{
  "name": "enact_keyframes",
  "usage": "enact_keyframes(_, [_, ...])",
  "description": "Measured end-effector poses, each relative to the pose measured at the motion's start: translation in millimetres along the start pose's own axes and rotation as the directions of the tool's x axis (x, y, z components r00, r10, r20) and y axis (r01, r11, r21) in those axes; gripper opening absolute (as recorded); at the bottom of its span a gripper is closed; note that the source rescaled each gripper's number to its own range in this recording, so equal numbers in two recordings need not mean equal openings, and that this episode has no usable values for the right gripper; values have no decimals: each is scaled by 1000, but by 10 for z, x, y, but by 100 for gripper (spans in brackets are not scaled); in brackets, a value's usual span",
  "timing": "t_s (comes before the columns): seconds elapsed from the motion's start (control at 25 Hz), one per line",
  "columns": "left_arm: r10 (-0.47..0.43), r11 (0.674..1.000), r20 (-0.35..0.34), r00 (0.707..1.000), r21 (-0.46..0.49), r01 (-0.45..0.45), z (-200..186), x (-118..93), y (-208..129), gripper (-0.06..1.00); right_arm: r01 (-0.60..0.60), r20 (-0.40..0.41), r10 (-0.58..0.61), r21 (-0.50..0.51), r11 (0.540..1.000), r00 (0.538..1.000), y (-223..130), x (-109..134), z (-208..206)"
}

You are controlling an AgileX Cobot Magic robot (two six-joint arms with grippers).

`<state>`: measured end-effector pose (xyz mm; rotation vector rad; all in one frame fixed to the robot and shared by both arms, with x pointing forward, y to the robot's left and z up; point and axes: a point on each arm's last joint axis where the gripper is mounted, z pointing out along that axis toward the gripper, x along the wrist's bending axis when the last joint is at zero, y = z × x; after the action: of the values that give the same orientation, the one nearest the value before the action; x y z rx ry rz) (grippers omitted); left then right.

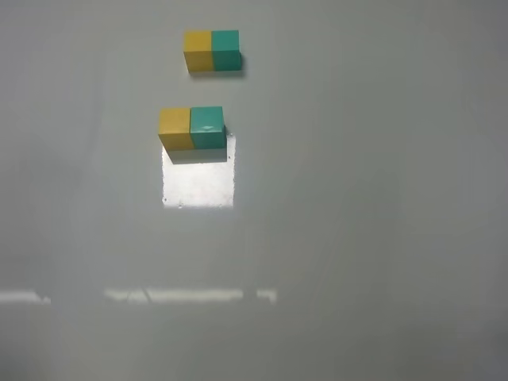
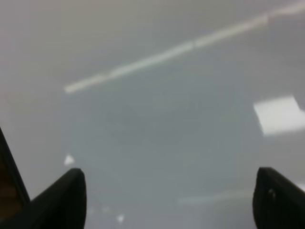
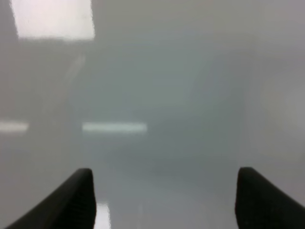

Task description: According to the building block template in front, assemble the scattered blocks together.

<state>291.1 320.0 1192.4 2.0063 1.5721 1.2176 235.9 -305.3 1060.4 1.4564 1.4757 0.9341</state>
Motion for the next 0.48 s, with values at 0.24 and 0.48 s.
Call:
enact_keyframes(0.24, [-121, 983, 79, 990, -127, 131, -142, -579, -709, 80, 0, 0, 0, 0, 1000, 1000, 0, 0, 0])
enact_keyframes(0.48, [-226, 942, 202, 953, -204, 267, -119, -866, -978, 80, 0, 0, 0, 0, 1000, 1000, 0, 0, 0])
